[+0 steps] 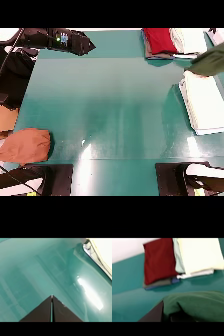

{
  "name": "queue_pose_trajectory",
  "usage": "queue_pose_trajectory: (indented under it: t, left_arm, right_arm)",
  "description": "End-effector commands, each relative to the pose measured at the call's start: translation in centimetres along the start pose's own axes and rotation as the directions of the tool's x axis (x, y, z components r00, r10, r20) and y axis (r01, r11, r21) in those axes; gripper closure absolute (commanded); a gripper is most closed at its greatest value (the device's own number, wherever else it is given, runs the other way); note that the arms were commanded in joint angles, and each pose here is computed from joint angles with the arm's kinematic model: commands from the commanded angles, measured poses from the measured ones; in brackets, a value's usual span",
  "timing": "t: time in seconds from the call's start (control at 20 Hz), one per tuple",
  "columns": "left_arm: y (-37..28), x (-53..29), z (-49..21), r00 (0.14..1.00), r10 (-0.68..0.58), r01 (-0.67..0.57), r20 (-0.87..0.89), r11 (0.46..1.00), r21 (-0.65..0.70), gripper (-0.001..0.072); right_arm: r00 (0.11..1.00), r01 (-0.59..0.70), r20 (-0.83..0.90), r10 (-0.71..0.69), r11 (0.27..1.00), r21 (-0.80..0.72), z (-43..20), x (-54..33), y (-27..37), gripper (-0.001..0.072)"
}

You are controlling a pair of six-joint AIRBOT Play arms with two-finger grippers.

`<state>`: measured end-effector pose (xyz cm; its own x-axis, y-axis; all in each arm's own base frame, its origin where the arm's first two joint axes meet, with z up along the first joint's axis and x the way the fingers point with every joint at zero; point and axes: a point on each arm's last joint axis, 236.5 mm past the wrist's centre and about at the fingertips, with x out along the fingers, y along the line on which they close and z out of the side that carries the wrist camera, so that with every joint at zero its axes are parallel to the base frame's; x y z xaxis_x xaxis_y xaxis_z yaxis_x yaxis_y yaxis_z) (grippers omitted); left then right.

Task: Fold the shirts.

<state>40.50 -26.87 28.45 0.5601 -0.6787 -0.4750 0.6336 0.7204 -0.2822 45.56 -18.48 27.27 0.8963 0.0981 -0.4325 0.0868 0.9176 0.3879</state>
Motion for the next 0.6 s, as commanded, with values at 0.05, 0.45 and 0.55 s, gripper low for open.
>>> queue_pose_trajectory:
  t: [0.05, 0.45, 0.55]
  left_arm:
    - [0.0, 0.0, -0.1, 1.0, -0.001, 0.001, -0.005, 1.0, 0.004, 0.0678]
    - [0.0, 0.0, -0.1, 1.0, -0.001, 0.001, -0.005, 1.0, 0.031, 0.0677]
    - [0.0, 0.0, -0.1, 1.0, -0.001, 0.001, -0.005, 1.0, 0.031, 0.0678]
  right_arm:
    - [0.966, 0.173, -0.192, -0.172, 0.985, -0.012, -7.6, -2.4, -4.6, 0.0692]
    - [0.795, 0.431, -0.499, -0.345, 0.9, 0.064, -26.0, -9.2, -10.6, 0.0411]
    - [0.765, 0.489, -0.519, -0.382, 0.869, 0.081, -27.6, -11.1, -11.9, 0.0173]
